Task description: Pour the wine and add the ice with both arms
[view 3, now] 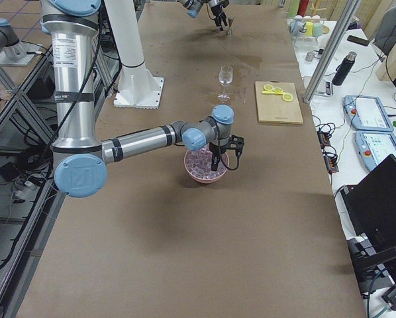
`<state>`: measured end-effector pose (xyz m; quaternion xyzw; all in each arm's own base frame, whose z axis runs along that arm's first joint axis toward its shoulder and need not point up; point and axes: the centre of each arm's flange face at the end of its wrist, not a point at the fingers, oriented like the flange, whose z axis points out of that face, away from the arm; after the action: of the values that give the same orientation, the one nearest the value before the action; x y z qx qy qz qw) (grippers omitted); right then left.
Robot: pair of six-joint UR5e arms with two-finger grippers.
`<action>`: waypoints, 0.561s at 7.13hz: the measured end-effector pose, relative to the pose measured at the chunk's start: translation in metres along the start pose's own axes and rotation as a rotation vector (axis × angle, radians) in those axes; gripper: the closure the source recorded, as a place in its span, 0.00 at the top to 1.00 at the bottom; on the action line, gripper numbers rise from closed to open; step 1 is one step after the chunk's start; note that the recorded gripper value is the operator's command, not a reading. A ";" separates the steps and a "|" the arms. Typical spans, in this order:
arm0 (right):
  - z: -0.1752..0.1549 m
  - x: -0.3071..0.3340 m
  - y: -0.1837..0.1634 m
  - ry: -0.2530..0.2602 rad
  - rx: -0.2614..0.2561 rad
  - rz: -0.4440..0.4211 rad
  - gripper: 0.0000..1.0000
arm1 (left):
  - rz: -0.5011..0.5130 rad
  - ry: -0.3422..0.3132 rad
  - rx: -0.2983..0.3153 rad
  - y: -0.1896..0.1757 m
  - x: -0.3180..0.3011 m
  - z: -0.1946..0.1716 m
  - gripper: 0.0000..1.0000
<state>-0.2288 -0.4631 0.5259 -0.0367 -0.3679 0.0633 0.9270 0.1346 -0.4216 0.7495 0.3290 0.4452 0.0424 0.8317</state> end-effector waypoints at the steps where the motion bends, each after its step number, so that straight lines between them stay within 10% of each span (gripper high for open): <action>1: 0.002 -0.004 0.004 -0.004 -0.008 0.006 0.66 | 0.000 0.005 0.023 0.000 0.001 -0.002 0.98; 4: 0.005 -0.010 0.016 -0.010 -0.024 0.012 0.30 | 0.004 -0.024 0.103 -0.007 0.001 -0.005 0.98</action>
<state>-0.2406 -0.4488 0.5212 -0.0496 -0.3732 0.0646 0.9242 0.1295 -0.4241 0.7428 0.3726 0.4363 0.0174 0.8189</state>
